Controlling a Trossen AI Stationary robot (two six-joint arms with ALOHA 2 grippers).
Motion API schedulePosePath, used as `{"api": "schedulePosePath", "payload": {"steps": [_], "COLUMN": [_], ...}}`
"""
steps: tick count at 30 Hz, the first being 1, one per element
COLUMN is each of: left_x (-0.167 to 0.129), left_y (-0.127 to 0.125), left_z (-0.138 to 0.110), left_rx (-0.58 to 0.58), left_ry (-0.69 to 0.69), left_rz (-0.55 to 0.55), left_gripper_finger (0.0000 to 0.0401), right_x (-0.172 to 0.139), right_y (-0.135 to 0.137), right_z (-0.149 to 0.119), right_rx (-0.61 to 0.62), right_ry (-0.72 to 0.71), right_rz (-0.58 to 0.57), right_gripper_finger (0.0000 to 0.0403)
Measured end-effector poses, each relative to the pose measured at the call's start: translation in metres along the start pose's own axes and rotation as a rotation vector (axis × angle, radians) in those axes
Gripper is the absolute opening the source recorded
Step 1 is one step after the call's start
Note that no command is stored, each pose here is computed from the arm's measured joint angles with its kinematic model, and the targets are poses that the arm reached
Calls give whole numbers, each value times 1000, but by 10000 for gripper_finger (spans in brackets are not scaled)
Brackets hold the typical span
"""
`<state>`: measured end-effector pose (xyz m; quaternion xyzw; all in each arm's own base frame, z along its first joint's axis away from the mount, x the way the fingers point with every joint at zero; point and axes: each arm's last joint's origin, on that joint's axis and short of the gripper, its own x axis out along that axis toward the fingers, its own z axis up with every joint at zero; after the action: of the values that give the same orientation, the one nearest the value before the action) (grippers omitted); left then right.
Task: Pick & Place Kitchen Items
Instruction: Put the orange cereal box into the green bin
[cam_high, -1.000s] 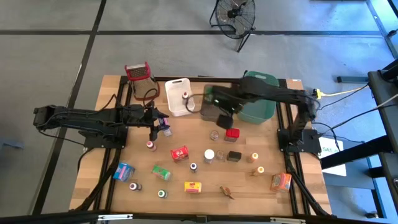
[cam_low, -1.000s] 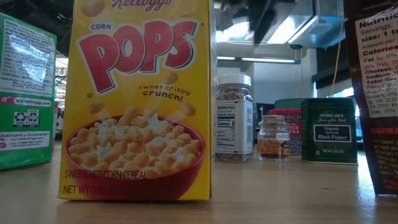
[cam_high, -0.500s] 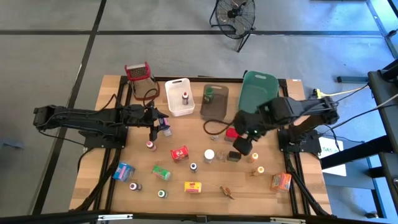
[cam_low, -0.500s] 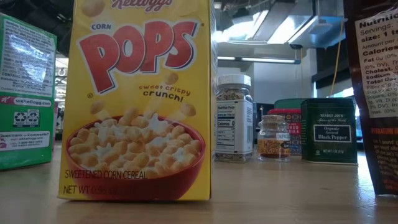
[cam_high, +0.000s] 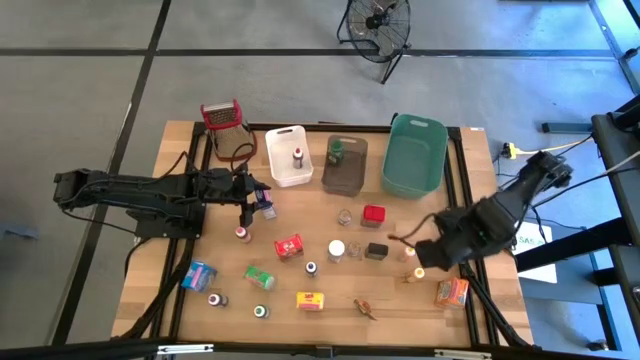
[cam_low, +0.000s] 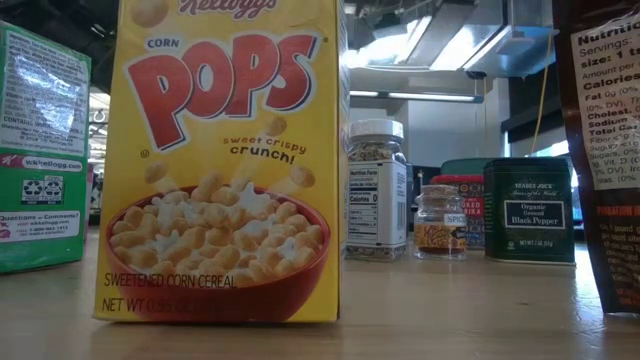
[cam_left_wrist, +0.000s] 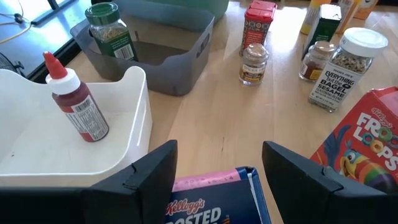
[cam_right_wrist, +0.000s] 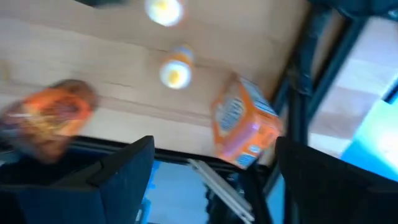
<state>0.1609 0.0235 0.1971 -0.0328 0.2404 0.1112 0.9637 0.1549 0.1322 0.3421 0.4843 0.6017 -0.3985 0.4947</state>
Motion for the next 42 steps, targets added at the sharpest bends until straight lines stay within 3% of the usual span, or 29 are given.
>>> {"api": "schedulePosePath", "payload": {"steps": [4,9,16,21,42], "left_x": [0,0,0,0,0], "left_y": [0,0,0,0,0], "left_z": [0,0,0,0,-1], "left_rx": [0,-10,-25,-27,-38], "left_ry": [0,-1,-1,-1,7], "left_rz": [0,0,-1,-1,-1], "left_gripper_finger": [232,231,232,230,230], "right_x": [21,38,49,58,88], "right_y": [-6,-5,-15,-16,-28], "right_z": [-11,-20,-34,-40,-50], "right_rx": [-24,-37,136,108,52], "right_ry": [21,31,28,-12,43], "right_rz": [-67,-45,-56,19,-49], "right_gripper_finger": [337,337,337,337,337]}}
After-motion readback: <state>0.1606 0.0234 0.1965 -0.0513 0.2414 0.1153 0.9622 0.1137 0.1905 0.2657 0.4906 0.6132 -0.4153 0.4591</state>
